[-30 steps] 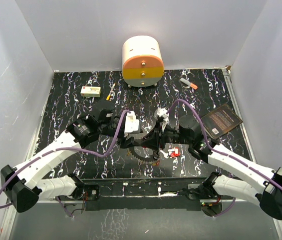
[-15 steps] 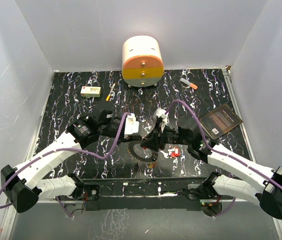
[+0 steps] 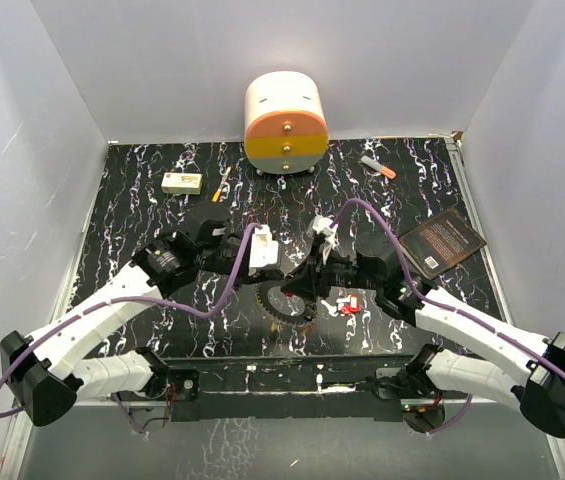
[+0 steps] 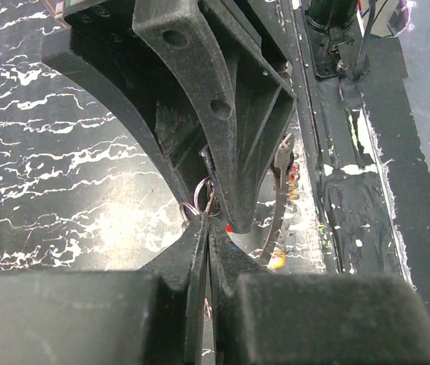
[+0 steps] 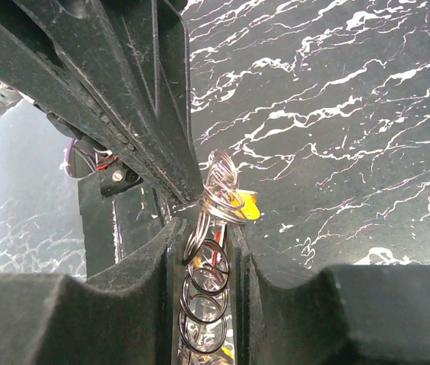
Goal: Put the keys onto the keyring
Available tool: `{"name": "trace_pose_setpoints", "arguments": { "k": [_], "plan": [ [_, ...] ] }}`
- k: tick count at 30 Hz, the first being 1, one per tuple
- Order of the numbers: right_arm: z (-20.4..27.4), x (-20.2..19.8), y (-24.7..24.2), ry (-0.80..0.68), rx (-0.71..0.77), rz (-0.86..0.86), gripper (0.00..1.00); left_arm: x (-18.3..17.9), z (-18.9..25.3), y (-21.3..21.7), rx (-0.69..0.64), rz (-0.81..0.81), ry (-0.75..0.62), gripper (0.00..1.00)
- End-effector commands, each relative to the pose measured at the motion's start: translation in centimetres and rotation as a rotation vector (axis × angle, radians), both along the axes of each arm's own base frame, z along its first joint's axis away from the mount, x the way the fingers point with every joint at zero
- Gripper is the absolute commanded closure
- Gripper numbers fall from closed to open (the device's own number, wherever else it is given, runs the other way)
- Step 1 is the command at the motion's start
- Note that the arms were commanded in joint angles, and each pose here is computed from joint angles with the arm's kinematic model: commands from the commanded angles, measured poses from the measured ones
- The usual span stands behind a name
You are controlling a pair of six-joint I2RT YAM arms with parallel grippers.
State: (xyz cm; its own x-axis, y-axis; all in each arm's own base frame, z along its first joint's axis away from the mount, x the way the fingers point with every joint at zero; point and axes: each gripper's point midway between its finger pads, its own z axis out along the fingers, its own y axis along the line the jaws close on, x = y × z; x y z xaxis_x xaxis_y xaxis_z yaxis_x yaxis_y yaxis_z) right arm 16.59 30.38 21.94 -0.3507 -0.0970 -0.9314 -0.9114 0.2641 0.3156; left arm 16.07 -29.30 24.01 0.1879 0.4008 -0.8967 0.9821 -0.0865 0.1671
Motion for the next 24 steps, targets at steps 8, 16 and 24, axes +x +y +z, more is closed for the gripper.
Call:
{"name": "trace_pose_setpoints", "arguments": {
  "k": [8, 16, 24],
  "plan": [
    [5.1, 0.7, 0.8, -0.125, 0.130, -0.008, 0.92, 0.1, 2.2, 0.1, -0.032, 0.021, -0.040, 0.92],
    [5.5, 0.6, 0.8, -0.128, 0.135, 0.000, 0.92, 0.6, 1.5, -0.2, -0.021, 0.027, -0.034, 0.46],
    [5.6, 0.6, 0.9, -0.130, 0.139, 0.005, 0.92, 0.9, 0.7, -0.5, -0.012, 0.025, -0.021, 0.52]
  ]
}}
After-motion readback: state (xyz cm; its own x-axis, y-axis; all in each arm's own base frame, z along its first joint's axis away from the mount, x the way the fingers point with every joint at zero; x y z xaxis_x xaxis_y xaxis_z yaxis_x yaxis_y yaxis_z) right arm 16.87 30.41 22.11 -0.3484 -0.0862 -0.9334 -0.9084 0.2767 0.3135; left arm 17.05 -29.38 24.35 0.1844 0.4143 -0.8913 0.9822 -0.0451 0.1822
